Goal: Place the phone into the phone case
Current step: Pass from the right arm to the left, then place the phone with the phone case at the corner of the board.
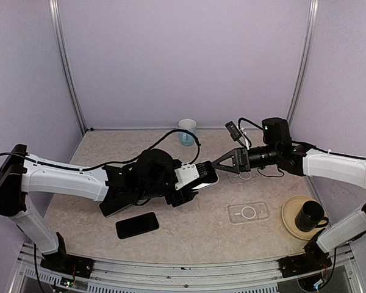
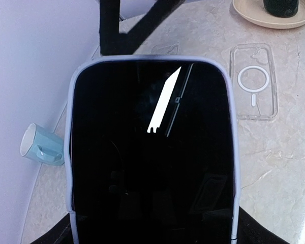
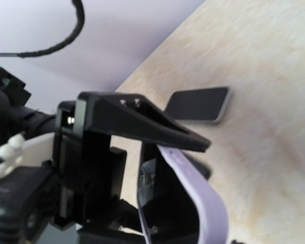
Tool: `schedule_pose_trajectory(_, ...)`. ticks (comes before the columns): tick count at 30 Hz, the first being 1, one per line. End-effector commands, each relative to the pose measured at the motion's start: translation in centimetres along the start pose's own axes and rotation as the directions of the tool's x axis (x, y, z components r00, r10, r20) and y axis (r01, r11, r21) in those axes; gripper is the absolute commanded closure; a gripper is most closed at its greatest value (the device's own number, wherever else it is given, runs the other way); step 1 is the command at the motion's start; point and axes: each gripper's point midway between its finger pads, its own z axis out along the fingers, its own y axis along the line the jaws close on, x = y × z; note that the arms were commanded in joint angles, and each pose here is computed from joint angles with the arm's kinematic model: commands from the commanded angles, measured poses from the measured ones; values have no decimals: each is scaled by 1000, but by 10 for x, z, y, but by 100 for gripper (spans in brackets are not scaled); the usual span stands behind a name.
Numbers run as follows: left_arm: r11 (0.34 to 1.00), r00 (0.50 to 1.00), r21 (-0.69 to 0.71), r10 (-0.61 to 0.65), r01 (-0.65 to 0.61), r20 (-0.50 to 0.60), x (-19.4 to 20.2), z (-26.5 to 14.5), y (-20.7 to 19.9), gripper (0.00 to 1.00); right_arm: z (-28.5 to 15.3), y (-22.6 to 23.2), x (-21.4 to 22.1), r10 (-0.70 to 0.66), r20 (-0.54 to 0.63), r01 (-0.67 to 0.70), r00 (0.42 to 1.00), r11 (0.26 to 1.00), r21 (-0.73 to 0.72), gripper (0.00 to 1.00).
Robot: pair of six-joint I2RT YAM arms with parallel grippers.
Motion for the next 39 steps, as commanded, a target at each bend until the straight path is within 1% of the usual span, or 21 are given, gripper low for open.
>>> schedule_pose_trajectory(1,995,996,-59,-79,81,31,-12,6,27,88,-21,-15,-5,-11,62,3,998,993,118,31)
schedule_pose_trajectory(6,988,991,-74,-133,133,12,-7,17,40,89,-35,-32,-4,-8,102,-14,995,976,216,13)
schedule_pose_trajectory(12,969,976,-117,-217,217,12,2,24,62,85,-47,-49,5,5,109,-39,994,949,313,0)
schedule_pose_trajectory(22,906,922,-182,-386,382,12,20,43,107,85,-68,-58,13,-7,132,-49,991,910,411,0)
schedule_pose_trajectory(31,827,857,-259,-515,499,8,42,59,144,84,-78,-60,13,-13,155,-59,988,891,451,0)
schedule_pose_trajectory(35,796,835,-296,-551,528,8,58,64,158,83,-80,-64,17,-13,168,-67,986,884,463,0)
schedule_pose_trajectory(37,762,808,-321,-589,562,15,68,66,170,82,-81,-69,17,7,173,-90,985,876,473,0)
schedule_pose_trajectory(39,721,770,-337,-638,606,20,82,68,180,82,-77,-67,18,13,163,-86,986,887,453,0)
